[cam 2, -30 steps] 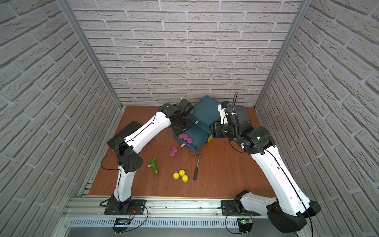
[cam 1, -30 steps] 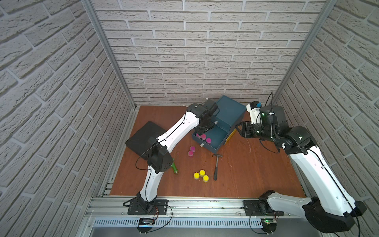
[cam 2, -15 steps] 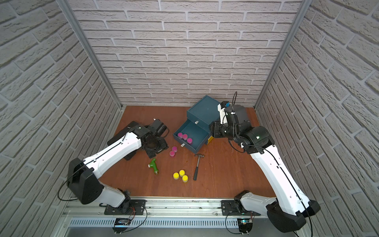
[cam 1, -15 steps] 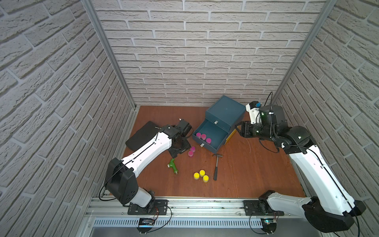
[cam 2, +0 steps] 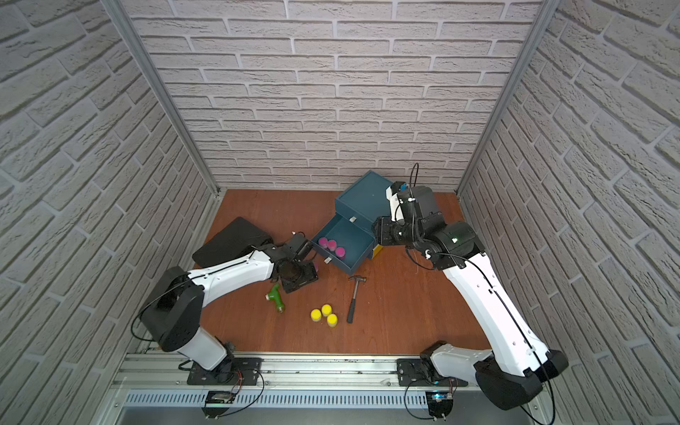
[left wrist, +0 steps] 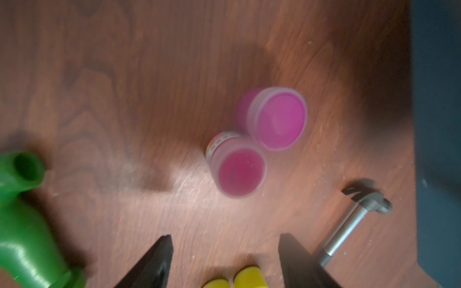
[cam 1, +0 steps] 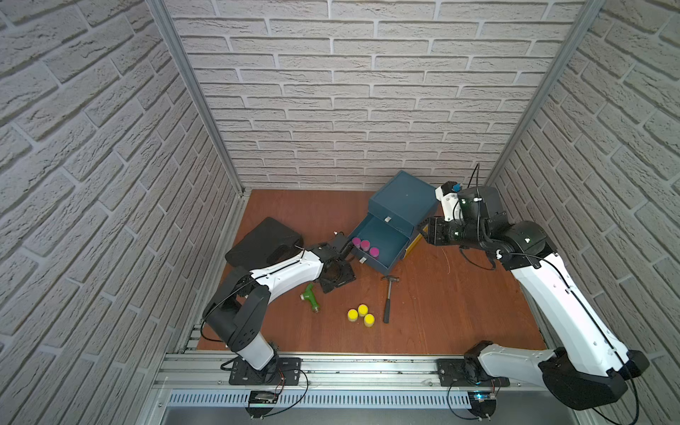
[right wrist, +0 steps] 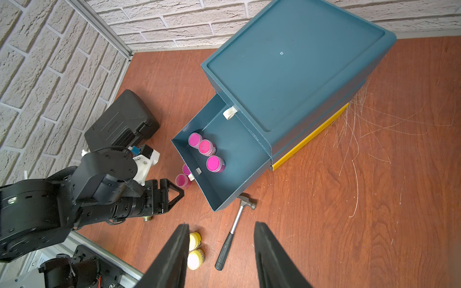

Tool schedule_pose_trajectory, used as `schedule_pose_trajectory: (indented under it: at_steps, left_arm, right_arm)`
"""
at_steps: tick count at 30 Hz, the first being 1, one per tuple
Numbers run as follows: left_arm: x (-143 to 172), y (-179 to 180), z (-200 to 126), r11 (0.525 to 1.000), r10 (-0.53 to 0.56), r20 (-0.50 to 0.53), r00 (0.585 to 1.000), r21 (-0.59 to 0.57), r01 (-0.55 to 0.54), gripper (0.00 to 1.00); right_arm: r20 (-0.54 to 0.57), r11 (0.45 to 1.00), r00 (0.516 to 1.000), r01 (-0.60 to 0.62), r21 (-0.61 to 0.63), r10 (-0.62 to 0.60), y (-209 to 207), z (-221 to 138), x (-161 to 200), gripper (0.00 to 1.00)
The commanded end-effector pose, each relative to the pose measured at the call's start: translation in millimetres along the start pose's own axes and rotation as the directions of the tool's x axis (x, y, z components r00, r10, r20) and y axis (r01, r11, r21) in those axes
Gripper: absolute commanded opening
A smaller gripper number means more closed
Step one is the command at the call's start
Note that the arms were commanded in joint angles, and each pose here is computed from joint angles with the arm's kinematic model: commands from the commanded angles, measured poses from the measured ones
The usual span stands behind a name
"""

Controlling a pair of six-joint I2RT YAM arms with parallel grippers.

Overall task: Put the paint cans in the drawer according to color
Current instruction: Pick up the paint can at the center of the board.

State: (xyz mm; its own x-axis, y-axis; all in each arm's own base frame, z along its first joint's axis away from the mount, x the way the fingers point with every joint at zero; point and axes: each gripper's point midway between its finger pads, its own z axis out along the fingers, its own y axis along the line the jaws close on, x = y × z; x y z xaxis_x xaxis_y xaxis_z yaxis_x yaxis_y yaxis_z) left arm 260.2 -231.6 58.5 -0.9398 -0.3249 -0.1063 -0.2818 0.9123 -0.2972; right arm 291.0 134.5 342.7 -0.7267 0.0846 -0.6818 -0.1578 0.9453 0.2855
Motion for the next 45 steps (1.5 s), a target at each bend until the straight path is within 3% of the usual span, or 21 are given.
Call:
schedule_pose_trajectory:
  at_steps: [1, 6, 20, 30, 45]
  left_arm:
    - [-14.3, -16.3, 1.2, 0.999, 0.029, 0.029, 0.999, 0.041, -0.030, 0.72]
    - [-15.5, 1.7, 11.6, 0.999, -0.032, 0.015, 0.999, -0.010, 0.032, 0.71]
    - [-31.3, 6.1, 23.6, 0.997, -0.062, 0.027, 0.998, -0.044, 0.063, 0.67]
    - [-33.9, 27.5, 18.8, 0.987, -0.143, 0.048, 0.989, -0.071, 0.146, 0.59]
    - [-32.8, 34.3, 19.5, 0.983, -0.163, 0.043, 0.986, -0.081, 0.166, 0.45]
  right_arm:
    - [0.045, 1.000, 0.999, -0.007, -0.014, 0.008, 1.9, -9.9, -9.3, 0.48]
    - [0.047, 1.000, 0.999, -0.010, -0.013, 0.011, 1.6, -8.7, -9.7, 0.48]
    - [0.039, 1.000, 0.999, -0.013, -0.015, 0.014, 2.1, -4.4, -9.0, 0.48]
    - [0.038, 1.000, 0.999, -0.021, -0.020, 0.022, 2.4, -3.0, -7.7, 0.48]
    - [0.037, 1.000, 0.999, -0.022, -0.018, 0.022, 1.8, -3.5, -6.6, 0.48]
